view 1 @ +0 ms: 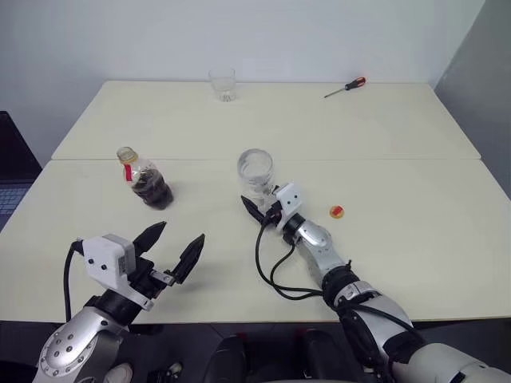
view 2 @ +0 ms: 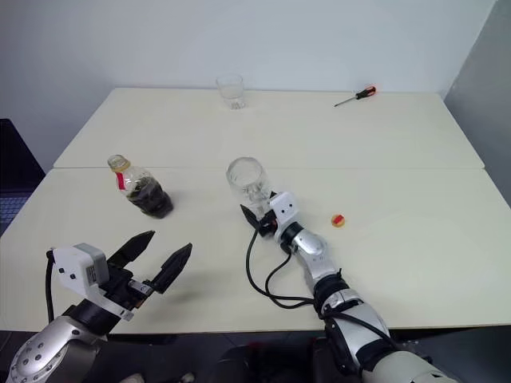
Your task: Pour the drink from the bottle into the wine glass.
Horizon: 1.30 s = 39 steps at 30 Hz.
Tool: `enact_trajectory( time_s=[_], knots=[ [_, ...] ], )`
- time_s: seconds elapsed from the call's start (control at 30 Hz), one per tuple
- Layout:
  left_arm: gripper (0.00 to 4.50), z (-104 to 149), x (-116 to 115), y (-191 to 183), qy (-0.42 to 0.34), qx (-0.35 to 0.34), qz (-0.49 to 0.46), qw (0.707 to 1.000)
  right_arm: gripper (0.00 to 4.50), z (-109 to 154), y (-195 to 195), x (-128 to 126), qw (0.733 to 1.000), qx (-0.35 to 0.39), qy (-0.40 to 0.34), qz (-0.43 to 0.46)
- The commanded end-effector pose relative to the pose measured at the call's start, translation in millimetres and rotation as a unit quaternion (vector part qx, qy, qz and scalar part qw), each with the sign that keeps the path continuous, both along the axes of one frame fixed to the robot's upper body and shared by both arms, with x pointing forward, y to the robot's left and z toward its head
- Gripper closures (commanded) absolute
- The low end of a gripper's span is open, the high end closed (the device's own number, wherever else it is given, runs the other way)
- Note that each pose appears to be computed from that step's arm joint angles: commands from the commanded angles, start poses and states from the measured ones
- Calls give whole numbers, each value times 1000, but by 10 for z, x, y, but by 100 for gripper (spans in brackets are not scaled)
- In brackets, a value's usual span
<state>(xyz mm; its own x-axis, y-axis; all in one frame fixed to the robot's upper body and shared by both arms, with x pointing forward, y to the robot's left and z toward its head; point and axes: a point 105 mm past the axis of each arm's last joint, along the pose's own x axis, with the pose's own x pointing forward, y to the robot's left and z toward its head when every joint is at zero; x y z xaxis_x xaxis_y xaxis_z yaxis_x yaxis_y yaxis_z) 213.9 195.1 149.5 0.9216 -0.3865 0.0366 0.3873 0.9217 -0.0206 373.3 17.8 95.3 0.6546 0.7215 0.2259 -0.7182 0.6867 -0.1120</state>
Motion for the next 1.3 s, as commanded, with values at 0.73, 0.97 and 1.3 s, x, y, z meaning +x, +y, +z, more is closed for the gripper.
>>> enact_trajectory(
  time_s=[0.73, 0.97, 1.3],
  knots=[
    [0, -178, 403, 1002, 0, 36, 201, 979, 5, 732, -947, -1352, 980, -105, -39, 166],
    [0, -127, 770, 1023, -43, 63, 203, 976, 5, 923, -893, -1451, 975, -105, -62, 186],
    [0, -157, 1100, 946, -59, 64, 193, 977, 5, 1064, -812, -1378, 980, -92, -76, 160]
  ],
)
